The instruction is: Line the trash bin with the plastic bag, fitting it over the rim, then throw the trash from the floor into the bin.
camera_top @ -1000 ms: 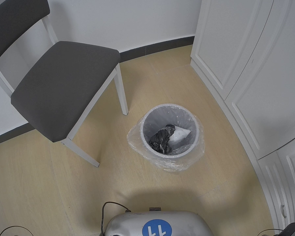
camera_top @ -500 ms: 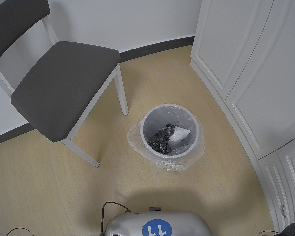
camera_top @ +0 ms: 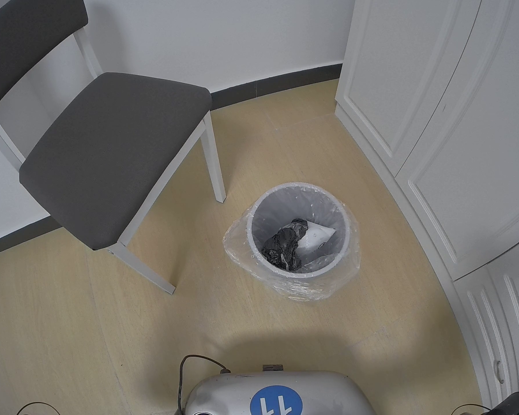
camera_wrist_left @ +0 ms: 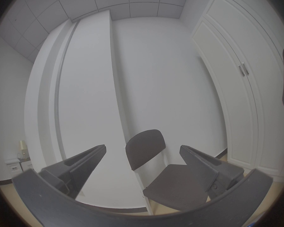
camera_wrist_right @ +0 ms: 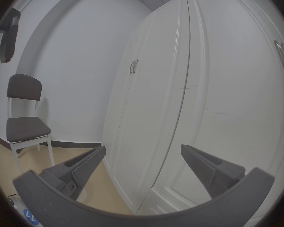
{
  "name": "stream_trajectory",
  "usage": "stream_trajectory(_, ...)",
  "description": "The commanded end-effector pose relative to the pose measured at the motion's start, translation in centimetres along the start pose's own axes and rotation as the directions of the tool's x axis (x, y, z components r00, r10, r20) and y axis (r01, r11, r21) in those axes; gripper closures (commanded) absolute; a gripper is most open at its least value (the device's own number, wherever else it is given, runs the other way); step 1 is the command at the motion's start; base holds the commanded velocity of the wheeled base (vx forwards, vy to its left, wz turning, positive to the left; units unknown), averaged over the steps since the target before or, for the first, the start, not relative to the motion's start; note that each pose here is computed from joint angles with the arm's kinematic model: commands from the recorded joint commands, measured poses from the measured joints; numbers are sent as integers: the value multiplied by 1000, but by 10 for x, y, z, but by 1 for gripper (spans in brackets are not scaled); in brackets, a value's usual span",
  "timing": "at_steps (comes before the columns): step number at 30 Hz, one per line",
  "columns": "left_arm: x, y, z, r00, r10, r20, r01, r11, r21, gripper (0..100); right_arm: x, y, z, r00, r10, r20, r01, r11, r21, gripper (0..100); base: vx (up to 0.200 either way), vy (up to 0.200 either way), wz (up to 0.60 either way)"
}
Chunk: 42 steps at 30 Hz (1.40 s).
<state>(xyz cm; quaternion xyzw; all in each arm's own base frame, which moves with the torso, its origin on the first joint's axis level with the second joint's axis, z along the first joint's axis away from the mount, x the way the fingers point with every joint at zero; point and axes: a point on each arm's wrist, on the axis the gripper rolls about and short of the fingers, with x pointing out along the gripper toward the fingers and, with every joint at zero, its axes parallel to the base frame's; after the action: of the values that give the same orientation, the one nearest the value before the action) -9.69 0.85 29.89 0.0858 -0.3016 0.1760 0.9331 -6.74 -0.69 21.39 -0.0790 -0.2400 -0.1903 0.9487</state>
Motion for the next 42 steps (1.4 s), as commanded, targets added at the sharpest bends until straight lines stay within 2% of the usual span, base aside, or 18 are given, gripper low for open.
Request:
stream_trajectory(1,-17,6,10,999,23,43,-23,1000,-8,0,-14,-7,9,998,-22,59,21,1000,17,0,0,0,0)
stream_trajectory(9,-34,10,15,998,41,43,-38,998,-57,0,-23,-12,19,994,-37,103,34,999,33,0,0,0,0)
stream_trajectory(15,-59,14,4,1000,26,17,-25,998,-64,0,-30,-16,25,988,-7,155,0,999,47,0,0,0,0)
stream_trajectory(18,-67,14,-7,999,-29,-19,28,998,-57,0,-31,-14,21,984,61,169,-77,993,90,0,0,0,0)
stream_trajectory(24,-66,6,-40,993,-74,-96,69,996,-52,0,-28,-8,8,983,123,139,-147,972,182,0,0,0,0)
stream_trajectory(25,-66,6,-40,993,-74,-96,69,996,-52,0,-28,-8,8,983,123,139,-147,972,182,0,0,0,0)
stream_trajectory(26,-63,0,-54,986,-85,-142,77,995,-61,0,-26,-6,2,984,134,117,-156,966,206,0,0,0,0)
stream_trajectory(28,-62,-2,-61,982,-89,-164,79,995,-66,0,-25,-5,-1,985,138,107,-159,964,211,0,0,0,0)
stream_trajectory(29,-59,-8,-77,972,-117,-202,102,991,-83,0,-24,-2,-9,984,155,87,-171,960,220,0,0,0,0)
stream_trajectory(31,-57,-14,-91,963,-162,-216,142,984,-106,0,-23,0,-14,983,172,71,-184,957,223,0,0,0,0)
stream_trajectory(35,-55,-21,-109,949,-219,-229,192,972,-134,0,-22,3,-22,982,183,47,-189,955,227,0,0,0,0)
stream_trajectory(42,-55,-26,-128,928,-237,-288,207,970,-129,0,-19,9,-43,979,201,-25,-190,954,231,0,0,0,0)
